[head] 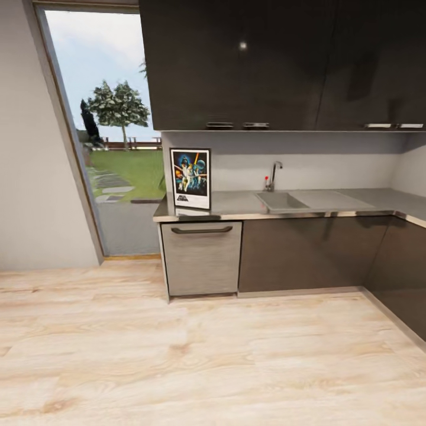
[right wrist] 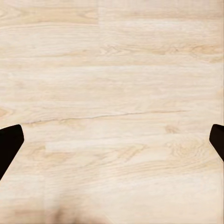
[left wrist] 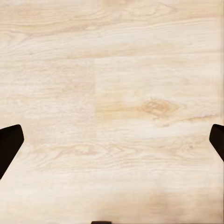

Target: Pick up the poster from the kitchen countertop and hang it on one of the wall nails in the kitchen.

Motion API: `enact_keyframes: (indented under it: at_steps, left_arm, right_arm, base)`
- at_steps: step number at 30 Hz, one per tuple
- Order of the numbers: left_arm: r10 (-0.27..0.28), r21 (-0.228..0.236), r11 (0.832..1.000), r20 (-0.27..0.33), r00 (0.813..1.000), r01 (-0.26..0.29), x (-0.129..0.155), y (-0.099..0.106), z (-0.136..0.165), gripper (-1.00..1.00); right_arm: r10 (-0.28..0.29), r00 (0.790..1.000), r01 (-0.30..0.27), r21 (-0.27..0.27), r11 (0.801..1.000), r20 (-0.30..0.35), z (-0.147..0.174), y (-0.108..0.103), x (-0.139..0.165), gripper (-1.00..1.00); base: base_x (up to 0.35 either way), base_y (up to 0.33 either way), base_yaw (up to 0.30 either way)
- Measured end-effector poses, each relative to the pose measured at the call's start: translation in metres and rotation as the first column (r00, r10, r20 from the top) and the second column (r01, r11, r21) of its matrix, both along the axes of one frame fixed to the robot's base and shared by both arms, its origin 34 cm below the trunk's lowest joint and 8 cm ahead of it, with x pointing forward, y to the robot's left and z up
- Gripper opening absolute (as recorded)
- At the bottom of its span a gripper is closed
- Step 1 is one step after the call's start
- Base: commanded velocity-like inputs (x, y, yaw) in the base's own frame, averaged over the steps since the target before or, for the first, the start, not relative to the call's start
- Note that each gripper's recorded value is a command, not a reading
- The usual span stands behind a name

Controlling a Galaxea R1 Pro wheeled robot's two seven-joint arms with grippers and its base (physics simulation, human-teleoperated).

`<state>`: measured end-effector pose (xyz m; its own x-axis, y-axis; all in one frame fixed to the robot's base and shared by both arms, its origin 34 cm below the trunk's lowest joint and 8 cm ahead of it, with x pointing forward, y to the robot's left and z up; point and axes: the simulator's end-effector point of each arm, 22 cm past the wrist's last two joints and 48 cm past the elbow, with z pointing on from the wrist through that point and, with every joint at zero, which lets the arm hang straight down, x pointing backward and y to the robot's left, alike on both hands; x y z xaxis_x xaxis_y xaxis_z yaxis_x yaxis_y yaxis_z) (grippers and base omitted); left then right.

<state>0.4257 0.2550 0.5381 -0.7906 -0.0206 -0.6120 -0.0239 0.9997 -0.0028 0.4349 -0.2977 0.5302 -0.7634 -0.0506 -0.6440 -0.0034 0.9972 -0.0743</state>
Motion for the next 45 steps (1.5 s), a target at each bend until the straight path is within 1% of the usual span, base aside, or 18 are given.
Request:
enact_keyframes:
  at_steps: [24, 30, 31, 32, 33, 34, 35, 36, 37, 39, 40, 41, 42, 43, 44, 45]
  left_arm:
    - [0.002, -0.001, 1.000, 0.002, 1.000, -0.002, 0.000, 0.000, 0.000, 1.00]
    - [0.037, 0.001, 0.999, 0.009, 0.999, -0.037, 0.002, 0.012, 0.001, 1.00]
    - [0.047, 0.005, 0.999, 0.189, 0.981, -0.049, 0.035, 0.018, 0.033, 1.00]
    - [0.047, 0.005, 0.999, 0.256, 0.965, -0.050, 0.052, 0.019, 0.050, 1.00]
    - [0.047, 0.006, 0.999, 0.292, 0.955, -0.051, 0.062, 0.020, 0.062, 1.00]
    - [0.045, 0.007, 0.999, 0.366, 0.930, -0.051, 0.084, 0.021, 0.088, 1.00]
    - [0.043, 0.005, 0.999, 0.436, 0.899, -0.050, 0.114, 0.021, 0.130, 1.00]
    - [0.036, 0.006, 0.999, 0.555, 0.831, -0.048, 0.153, 0.021, 0.206, 1.00]
    - [0.034, 0.005, 0.999, 0.573, 0.819, -0.046, 0.161, 0.020, 0.227, 1.00]
    - [0.038, -0.005, 0.999, 0.565, 0.825, -0.043, 0.168, 0.014, 0.252, 1.00]
    - [0.047, -0.015, 0.999, 0.561, 0.826, -0.046, 0.169, 0.010, 0.258, 1.00]
    - [0.072, -0.038, 0.997, 0.553, 0.830, -0.061, 0.173, 0.001, 0.269, 1.00]
    - [0.085, -0.045, 0.996, 0.554, 0.828, -0.073, 0.175, -0.001, 0.274, 1.00]
    - [0.116, -0.055, 0.993, 0.564, 0.817, -0.103, 0.183, -0.001, 0.286, 1.00]
    - [0.134, -0.060, 0.991, 0.573, 0.808, -0.122, 0.188, 0.000, 0.294, 1.00]
    - [0.169, -0.070, 0.985, 0.595, 0.786, -0.159, 0.202, 0.002, 0.312, 1.00]
  right_arm:
    - [0.000, 1.000, 0.000, 0.000, 1.000, 0.000, 0.000, 0.000, 0.000, 1.00]
    - [-0.001, 1.000, 0.001, 0.000, 1.000, 0.002, 0.000, 0.000, 0.001, 1.00]
    - [-0.002, 1.000, 0.002, -0.002, 1.000, 0.007, 0.001, -0.002, 0.002, 1.00]
    - [-0.002, 1.000, 0.002, -0.002, 1.000, 0.018, 0.003, -0.002, 0.004, 1.00]
    - [-0.001, 1.000, 0.001, -0.002, 1.000, 0.027, 0.005, -0.002, 0.006, 1.00]
    - [0.000, 0.999, 0.000, -0.002, 1.000, 0.049, 0.008, -0.002, 0.009, 1.00]
    - [0.004, 0.994, -0.004, -0.003, 1.000, 0.110, 0.017, -0.001, 0.017, 1.00]
    - [0.005, 0.992, -0.004, -0.003, 1.000, 0.126, 0.020, -0.002, 0.019, 1.00]
    - [0.005, 0.991, -0.005, -0.003, 1.000, 0.132, 0.021, -0.002, 0.020, 1.00]
    - [0.004, 0.989, -0.003, -0.009, 1.000, 0.146, 0.024, -0.006, 0.023, 1.00]
    - [0.001, 0.988, 0.002, -0.016, 1.000, 0.156, 0.027, -0.009, 0.026, 1.00]
    - [-0.011, 0.982, 0.018, -0.034, 0.999, 0.189, 0.037, -0.016, 0.036, 1.00]
    - [-0.017, 0.978, 0.026, -0.041, 0.999, 0.207, 0.043, -0.019, 0.042, 1.00]
    - [-0.028, 0.970, 0.043, -0.055, 0.998, 0.241, 0.054, -0.024, 0.049, 1.00]
    - [-0.035, 0.966, 0.052, -0.062, 0.997, 0.256, 0.059, -0.026, 0.049, 1.00]
    - [-0.047, 0.957, 0.071, -0.076, 0.995, 0.285, 0.070, -0.031, 0.047, 1.00]
  base:
    - [0.317, -0.160, 0.000]
    - [0.203, -0.094, 0.000]
    - [0.012, -0.006, 0.000]
    - [0.010, -0.005, 0.000]
    - [0.006, -0.003, 0.000]
    - [0.002, -0.001, 0.000]
    - [0.001, 0.000, 0.000]
    - [0.000, 0.000, 0.000]
    - [0.000, 0.000, 0.000]
    - [0.000, 0.000, 0.000]
    - [0.000, 0.000, 0.000]
    - [0.000, 0.000, 0.000]
    - [0.000, 0.000, 0.000]
    - [0.000, 0.000, 0.000]
    - [0.000, 0.000, 0.000]
    - [0.000, 0.000, 0.000]
